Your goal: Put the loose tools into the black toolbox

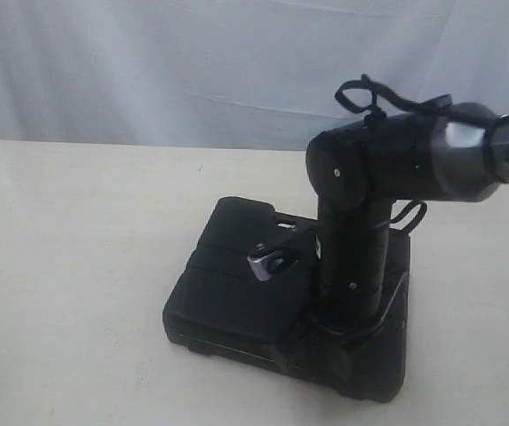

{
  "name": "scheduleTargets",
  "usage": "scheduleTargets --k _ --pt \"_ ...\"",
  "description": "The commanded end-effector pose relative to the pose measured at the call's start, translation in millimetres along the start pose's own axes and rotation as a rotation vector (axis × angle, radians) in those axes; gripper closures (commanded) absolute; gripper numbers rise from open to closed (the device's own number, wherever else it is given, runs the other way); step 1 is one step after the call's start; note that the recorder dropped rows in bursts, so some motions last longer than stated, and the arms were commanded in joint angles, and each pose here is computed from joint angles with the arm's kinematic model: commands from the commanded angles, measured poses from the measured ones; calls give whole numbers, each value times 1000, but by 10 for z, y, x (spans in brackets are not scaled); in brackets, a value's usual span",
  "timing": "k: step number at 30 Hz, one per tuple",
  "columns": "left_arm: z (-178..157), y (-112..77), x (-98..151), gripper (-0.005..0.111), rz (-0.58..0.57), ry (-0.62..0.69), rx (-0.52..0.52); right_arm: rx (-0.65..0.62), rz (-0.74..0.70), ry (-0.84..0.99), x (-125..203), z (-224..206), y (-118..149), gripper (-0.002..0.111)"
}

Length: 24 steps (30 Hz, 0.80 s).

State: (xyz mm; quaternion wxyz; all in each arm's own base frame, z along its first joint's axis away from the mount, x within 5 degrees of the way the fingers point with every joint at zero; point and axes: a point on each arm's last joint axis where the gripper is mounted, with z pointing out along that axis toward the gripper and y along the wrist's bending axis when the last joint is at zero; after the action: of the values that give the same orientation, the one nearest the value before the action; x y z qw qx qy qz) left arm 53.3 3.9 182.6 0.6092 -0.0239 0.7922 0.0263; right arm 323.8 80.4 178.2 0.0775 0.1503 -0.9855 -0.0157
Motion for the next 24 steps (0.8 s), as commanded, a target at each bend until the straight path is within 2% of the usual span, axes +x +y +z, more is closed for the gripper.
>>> scheduleTargets --k 1,6,11,15,18,24 --pt "2 -3 3 107 -5 -4 5 -4 -14 -49 165 -303 17 108" --pt "2 -3 3 107 -5 -4 5 23 -34 -206 415 -767 46 108" --pt "2 -3 3 107 -5 -4 5 34 -18 -364 885 -1162 99 108" --pt "2 -3 3 107 -5 -4 5 22 57 -400 1359 -1125 135 108" --pt "2 -3 3 107 -5 -4 5 17 60 -449 1663 -1001 159 108" --pt "2 -3 3 107 -5 -4 5 28 73 -801 1681 -842 145 108"
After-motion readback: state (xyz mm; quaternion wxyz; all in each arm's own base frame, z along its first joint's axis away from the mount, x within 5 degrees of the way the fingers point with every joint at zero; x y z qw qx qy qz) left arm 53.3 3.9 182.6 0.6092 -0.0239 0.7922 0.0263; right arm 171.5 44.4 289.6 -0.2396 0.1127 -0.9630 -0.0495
